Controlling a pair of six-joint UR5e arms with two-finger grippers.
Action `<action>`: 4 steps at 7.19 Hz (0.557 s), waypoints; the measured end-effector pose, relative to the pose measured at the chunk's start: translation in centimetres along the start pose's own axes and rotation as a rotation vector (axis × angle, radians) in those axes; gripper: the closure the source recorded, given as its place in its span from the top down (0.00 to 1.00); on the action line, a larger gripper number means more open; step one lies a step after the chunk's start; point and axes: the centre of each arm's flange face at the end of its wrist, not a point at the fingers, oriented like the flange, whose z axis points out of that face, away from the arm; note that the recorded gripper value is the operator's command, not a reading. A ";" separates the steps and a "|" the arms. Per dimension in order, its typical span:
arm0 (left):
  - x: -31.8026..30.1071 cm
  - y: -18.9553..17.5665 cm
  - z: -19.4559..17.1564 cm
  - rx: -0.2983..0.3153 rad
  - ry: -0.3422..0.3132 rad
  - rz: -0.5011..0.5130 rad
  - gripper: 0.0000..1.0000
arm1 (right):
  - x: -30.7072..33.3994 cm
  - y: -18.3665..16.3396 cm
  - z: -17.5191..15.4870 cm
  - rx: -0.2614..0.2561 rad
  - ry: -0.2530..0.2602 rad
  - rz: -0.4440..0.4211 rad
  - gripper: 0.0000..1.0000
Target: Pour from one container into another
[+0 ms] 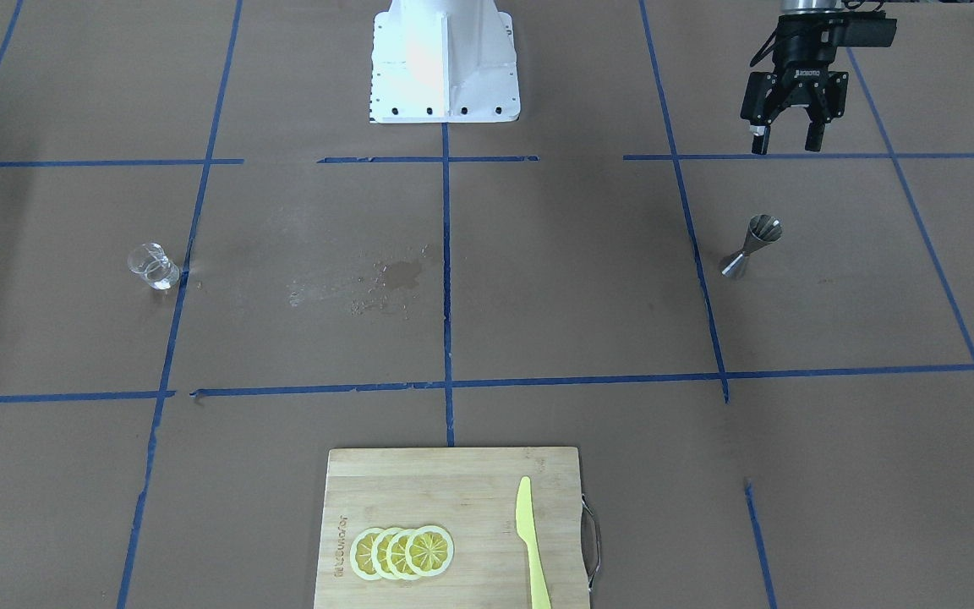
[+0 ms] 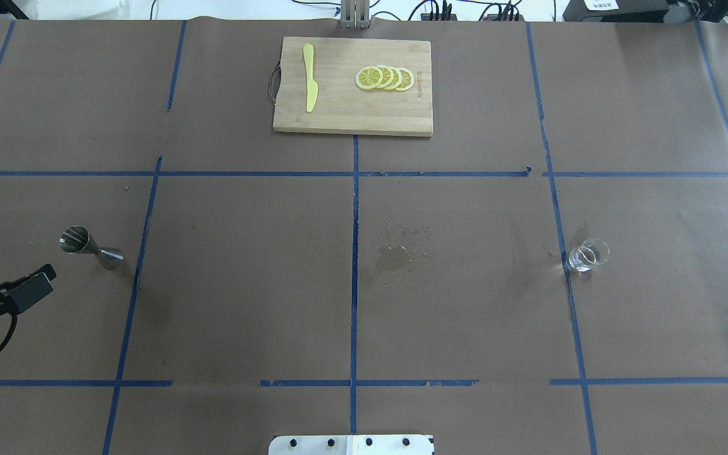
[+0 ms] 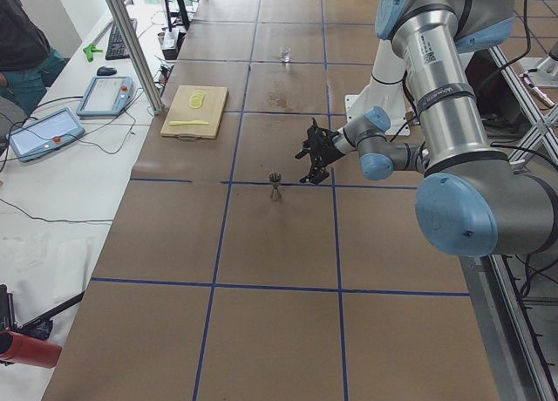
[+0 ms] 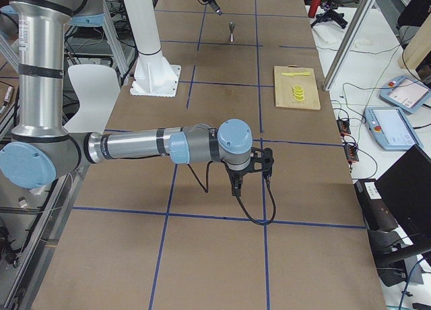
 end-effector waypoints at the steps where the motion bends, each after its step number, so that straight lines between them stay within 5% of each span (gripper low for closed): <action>1: 0.1 1.5 1.2 0.058 -0.031 0.032 1.00 | -0.1 0.0 0.0 0.000 -0.004 -0.001 1.00; 4: 1.6 7.2 7.0 0.192 -0.044 0.079 0.98 | -0.3 -0.1 -0.2 0.004 -0.006 0.003 1.00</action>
